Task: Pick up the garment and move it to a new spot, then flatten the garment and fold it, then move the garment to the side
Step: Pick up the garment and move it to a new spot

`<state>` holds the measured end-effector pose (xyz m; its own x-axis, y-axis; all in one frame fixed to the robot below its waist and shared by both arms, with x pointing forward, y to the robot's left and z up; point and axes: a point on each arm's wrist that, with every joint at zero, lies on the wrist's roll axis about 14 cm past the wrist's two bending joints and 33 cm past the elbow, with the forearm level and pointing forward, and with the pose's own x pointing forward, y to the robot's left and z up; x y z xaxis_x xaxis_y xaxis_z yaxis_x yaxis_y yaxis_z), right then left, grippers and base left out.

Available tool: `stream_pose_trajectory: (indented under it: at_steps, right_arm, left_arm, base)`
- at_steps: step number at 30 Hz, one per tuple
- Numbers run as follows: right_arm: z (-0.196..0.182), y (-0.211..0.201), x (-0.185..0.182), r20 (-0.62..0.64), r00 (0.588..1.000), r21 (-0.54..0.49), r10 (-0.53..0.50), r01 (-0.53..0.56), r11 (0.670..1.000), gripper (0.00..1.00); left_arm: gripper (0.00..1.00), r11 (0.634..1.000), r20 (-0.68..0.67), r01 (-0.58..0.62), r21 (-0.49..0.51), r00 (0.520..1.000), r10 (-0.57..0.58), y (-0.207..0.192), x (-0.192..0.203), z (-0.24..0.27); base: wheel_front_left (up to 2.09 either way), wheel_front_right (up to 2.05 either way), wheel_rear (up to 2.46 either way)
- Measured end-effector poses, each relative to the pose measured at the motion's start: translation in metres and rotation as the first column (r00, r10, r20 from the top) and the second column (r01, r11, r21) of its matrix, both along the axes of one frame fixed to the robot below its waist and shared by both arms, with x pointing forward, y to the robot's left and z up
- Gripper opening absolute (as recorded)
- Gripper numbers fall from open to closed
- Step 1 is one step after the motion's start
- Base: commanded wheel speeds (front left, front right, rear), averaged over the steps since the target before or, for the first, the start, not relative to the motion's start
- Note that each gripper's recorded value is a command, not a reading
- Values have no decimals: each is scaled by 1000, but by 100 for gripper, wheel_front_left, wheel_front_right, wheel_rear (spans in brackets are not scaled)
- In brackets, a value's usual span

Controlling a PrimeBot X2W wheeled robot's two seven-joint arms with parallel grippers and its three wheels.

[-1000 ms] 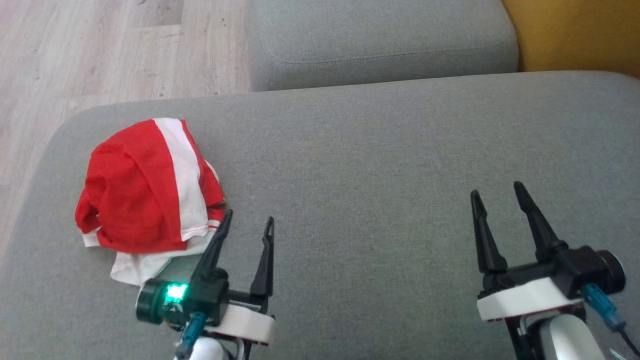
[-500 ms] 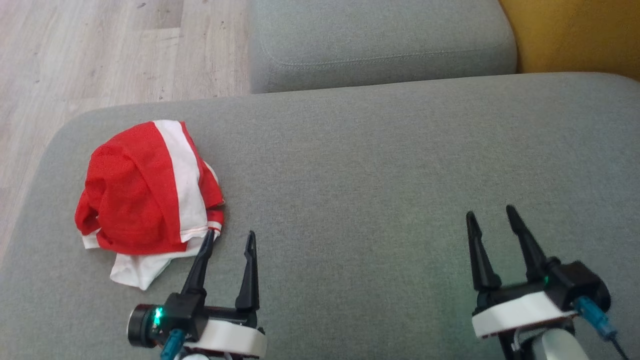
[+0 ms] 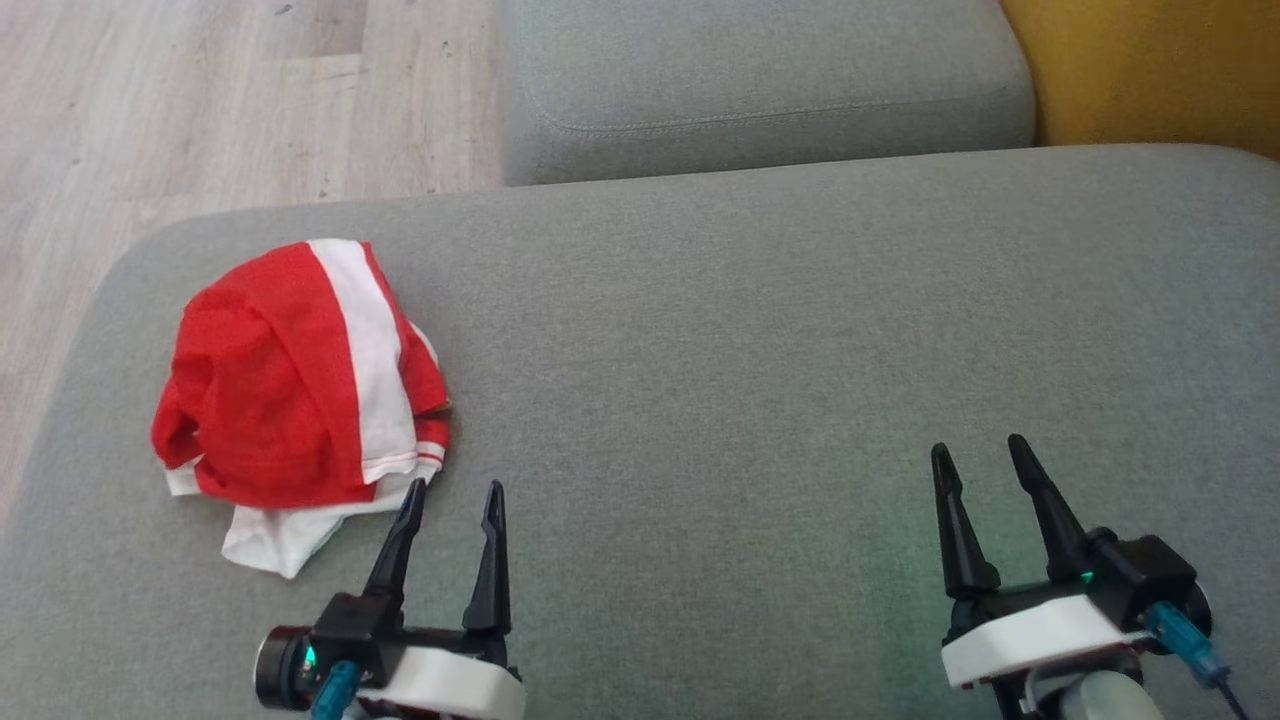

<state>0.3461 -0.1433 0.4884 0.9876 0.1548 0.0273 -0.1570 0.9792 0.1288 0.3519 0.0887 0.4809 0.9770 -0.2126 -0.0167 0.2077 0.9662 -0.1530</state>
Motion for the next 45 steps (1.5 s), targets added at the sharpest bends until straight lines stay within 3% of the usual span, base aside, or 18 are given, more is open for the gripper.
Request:
stream_pose_trajectory:
  at_steps: [7,16,33,39,45]
  right_arm:
    - [0,15,4,-1,999,14,44,-44,999,100]
    - [6,65,7,11,980,33,197,-197,980,100]
    - [6,151,-11,6,888,38,459,-459,888,100]
    - [8,165,-15,9,867,43,499,-499,866,100]
    - [2,162,-15,-6,871,55,492,-491,870,100]
  left_arm:
    - [100,999,2,-42,1,999,42,14,-4,0]
    - [100,989,21,-151,12,988,150,50,-17,4]
    - [100,933,19,-360,20,933,359,116,-62,-3]
    - [100,923,15,-384,23,923,384,123,-71,-5]
    - [100,938,3,-342,61,940,343,118,-66,-10]
  base:
    - [0,0,0]
    - [0,0,0]
    - [0,0,0]
    - [0,0,0]
    - [0,0,0]
